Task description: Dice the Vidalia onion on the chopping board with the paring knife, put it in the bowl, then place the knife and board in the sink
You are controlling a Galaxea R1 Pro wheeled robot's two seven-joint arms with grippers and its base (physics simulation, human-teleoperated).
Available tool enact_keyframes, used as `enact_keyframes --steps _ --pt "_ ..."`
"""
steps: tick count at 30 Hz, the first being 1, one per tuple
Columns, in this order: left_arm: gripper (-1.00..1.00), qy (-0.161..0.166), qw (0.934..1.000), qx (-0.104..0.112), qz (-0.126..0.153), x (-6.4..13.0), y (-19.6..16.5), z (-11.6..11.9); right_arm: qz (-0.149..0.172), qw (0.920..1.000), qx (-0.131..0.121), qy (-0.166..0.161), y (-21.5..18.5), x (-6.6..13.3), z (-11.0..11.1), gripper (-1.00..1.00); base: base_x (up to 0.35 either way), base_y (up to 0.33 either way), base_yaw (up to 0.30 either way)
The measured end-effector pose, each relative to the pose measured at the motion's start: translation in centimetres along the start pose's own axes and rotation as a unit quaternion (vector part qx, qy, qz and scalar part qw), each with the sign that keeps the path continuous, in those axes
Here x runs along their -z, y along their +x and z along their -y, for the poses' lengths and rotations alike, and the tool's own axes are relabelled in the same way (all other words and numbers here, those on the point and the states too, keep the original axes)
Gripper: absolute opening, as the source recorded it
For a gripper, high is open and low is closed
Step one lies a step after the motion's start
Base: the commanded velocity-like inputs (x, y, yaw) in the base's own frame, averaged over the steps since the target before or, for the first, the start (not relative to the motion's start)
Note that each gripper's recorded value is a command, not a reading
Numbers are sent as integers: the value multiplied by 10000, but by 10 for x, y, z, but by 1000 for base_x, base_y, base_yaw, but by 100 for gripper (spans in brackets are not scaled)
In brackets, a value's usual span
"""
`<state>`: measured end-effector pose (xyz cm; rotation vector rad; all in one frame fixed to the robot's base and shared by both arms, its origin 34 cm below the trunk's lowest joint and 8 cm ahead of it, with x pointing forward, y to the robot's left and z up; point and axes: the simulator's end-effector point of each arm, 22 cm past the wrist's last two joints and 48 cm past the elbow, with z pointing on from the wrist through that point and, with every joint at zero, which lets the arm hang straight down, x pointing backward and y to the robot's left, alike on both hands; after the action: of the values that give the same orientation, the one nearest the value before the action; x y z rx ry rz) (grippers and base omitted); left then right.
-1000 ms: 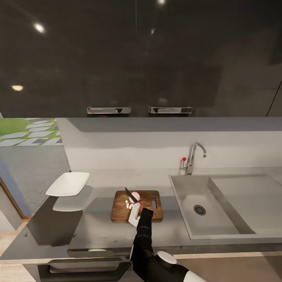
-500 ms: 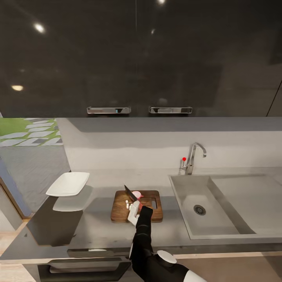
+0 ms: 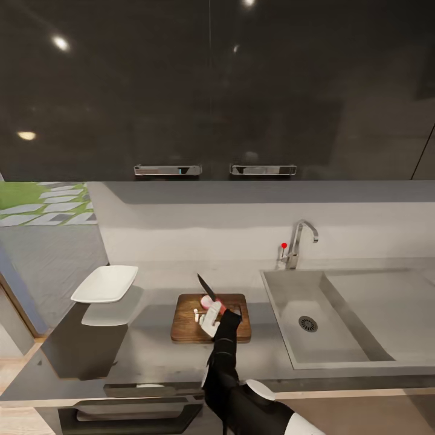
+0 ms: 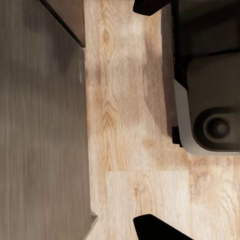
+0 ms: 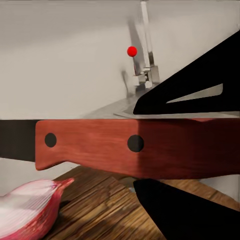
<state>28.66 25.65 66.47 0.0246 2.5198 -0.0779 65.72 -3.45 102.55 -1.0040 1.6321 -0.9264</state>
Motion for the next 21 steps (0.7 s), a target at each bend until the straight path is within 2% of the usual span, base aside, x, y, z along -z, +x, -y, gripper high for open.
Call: enact_keyframes --steps 9,15,17,18,21 --pt "100 0 10000 0 2 0 0 0 -51 10000 25 -74 5 -1 -4 -100 78 0 0" --pt "100 0 10000 0 0 0 0 0 -178 9978 176 -615 17 -2 -37 -100 16 0 0" --pt "100 0 10000 0 2 0 0 0 -205 9971 215 -703 20 -3 -43 -100 1 0 0" --pt "100 0 10000 0 1 0 0 0 -278 9957 275 -843 27 -3 -53 -100 0 0 0" --pt "100 0 10000 0 2 0 0 0 -319 9951 356 -862 31 -3 -57 -100 0 0 0"
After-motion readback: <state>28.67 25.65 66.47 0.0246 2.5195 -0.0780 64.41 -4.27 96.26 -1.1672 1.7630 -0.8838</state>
